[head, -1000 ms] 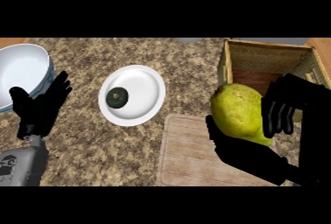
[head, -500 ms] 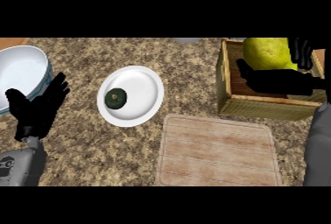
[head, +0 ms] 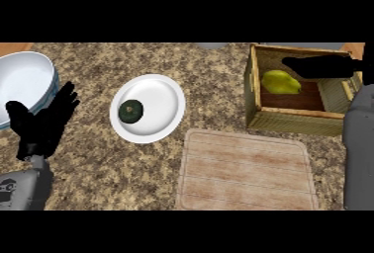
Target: Pick the pear from the cutting board and place it in the basket
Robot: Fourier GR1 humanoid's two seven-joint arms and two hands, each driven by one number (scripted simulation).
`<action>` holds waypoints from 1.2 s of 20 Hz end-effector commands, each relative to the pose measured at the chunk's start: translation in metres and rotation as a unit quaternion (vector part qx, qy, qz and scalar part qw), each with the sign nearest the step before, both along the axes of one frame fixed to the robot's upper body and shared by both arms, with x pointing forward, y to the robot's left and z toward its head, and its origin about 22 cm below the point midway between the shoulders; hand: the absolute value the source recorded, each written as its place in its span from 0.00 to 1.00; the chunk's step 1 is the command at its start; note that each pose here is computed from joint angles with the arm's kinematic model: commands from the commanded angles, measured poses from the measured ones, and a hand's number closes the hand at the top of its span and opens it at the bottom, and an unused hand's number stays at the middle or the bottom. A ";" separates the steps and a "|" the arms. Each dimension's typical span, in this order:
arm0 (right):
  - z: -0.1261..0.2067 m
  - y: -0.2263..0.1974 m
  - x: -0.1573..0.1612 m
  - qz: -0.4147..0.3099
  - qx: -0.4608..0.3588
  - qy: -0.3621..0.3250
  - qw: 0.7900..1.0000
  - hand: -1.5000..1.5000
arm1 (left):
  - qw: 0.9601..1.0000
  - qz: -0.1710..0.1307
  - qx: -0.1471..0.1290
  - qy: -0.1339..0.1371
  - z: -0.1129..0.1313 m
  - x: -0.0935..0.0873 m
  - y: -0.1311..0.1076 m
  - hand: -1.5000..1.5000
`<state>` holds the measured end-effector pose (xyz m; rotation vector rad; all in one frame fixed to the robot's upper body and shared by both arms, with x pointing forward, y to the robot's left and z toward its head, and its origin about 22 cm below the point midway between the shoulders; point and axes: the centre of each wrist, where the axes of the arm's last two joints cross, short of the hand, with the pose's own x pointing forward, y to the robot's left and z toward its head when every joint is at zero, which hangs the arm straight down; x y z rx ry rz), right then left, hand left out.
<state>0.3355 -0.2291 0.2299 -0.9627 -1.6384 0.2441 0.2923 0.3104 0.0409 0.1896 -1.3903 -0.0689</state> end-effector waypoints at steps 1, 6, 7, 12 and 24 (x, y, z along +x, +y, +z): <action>0.010 -0.001 0.019 0.023 -0.003 -0.004 1.000 0.00 | 1.000 -0.006 0.001 0.002 0.000 0.008 0.006 0.50; 0.028 -0.003 0.012 0.020 0.059 -0.050 0.997 0.00 | 1.000 -0.003 0.006 -0.001 -0.009 0.002 0.005 0.50; 0.015 -0.030 -0.003 0.005 0.084 -0.059 0.995 0.00 | 1.000 -0.003 0.003 0.008 -0.001 0.000 -0.002 0.50; 0.035 -0.078 -0.003 -0.065 0.211 -0.097 0.971 0.00 | 1.000 0.005 -0.001 0.000 -0.014 -0.018 0.020 0.50; 0.031 -0.247 -0.102 -0.016 0.224 -0.047 0.973 0.00 | 1.000 0.011 -0.004 0.007 -0.014 -0.005 0.005 0.50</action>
